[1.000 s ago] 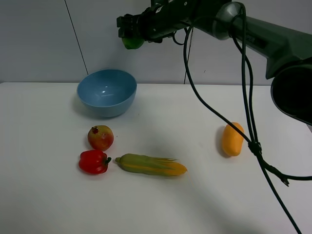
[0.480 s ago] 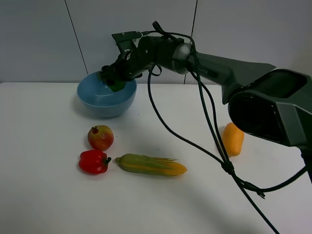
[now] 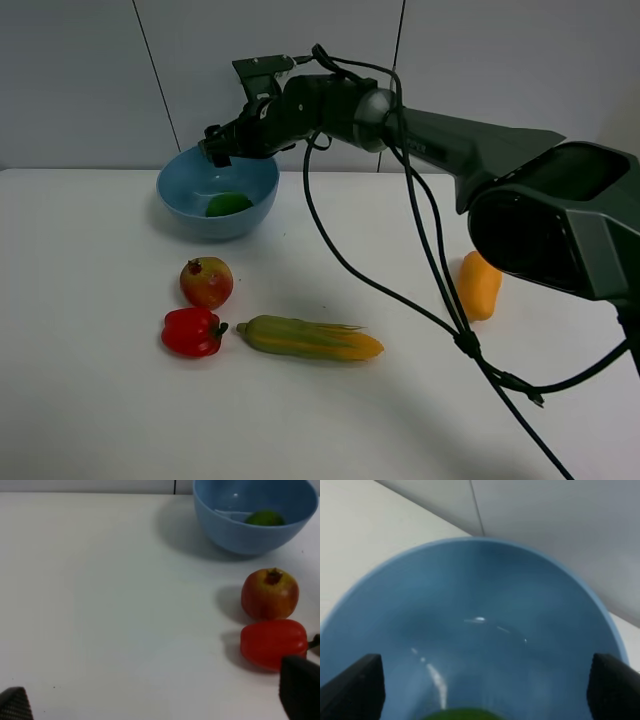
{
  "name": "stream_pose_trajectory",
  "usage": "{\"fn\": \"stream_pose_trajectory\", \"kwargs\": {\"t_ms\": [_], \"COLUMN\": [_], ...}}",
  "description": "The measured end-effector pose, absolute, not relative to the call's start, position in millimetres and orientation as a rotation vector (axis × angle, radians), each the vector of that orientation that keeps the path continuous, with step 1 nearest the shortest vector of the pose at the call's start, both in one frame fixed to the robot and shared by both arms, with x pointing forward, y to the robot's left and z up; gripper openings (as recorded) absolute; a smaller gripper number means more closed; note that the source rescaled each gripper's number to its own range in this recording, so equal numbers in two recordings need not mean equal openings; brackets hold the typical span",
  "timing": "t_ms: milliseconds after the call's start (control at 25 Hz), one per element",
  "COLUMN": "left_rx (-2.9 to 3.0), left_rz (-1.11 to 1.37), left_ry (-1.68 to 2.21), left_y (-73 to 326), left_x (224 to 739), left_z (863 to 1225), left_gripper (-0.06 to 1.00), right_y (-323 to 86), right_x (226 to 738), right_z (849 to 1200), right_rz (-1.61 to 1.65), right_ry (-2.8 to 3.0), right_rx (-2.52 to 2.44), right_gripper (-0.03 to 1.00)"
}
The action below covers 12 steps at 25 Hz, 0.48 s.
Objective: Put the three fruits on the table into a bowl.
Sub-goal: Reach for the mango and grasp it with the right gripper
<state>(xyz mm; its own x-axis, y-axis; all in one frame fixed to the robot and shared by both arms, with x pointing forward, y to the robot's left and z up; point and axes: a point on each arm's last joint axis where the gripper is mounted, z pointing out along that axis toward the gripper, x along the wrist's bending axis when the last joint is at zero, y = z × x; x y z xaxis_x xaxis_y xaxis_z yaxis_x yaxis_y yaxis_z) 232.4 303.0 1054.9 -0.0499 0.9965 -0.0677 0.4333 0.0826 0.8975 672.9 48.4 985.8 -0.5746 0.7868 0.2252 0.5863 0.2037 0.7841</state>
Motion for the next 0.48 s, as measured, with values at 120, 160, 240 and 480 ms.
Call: {"fn": "stream_pose_trajectory", "kwargs": {"t_ms": [120,160,240,480], "left_rx": [1.453,1.453,1.453,1.453], "left_rz": [0.928,0.928,0.928,0.928], "left_ry": [1.594,1.594,1.594,1.594], "left_y": [303,303,303,303], "left_x": [232,232,232,232], "left_z": [1055,1055,1055,1055], "left_gripper": [1.0,1.0,1.0,1.0], "right_y": [41,38,28,-12], "right_x": [664,660,648,598], "right_z": [1030,1046,1092,1213], "right_rz": [1.345,1.352,1.414,1.606], "right_ry": [2.228,2.216,2.159,1.954], "right_rx": [1.258,1.231,1.173,1.016], "right_gripper": [0.51,0.51,0.51,0.51]}}
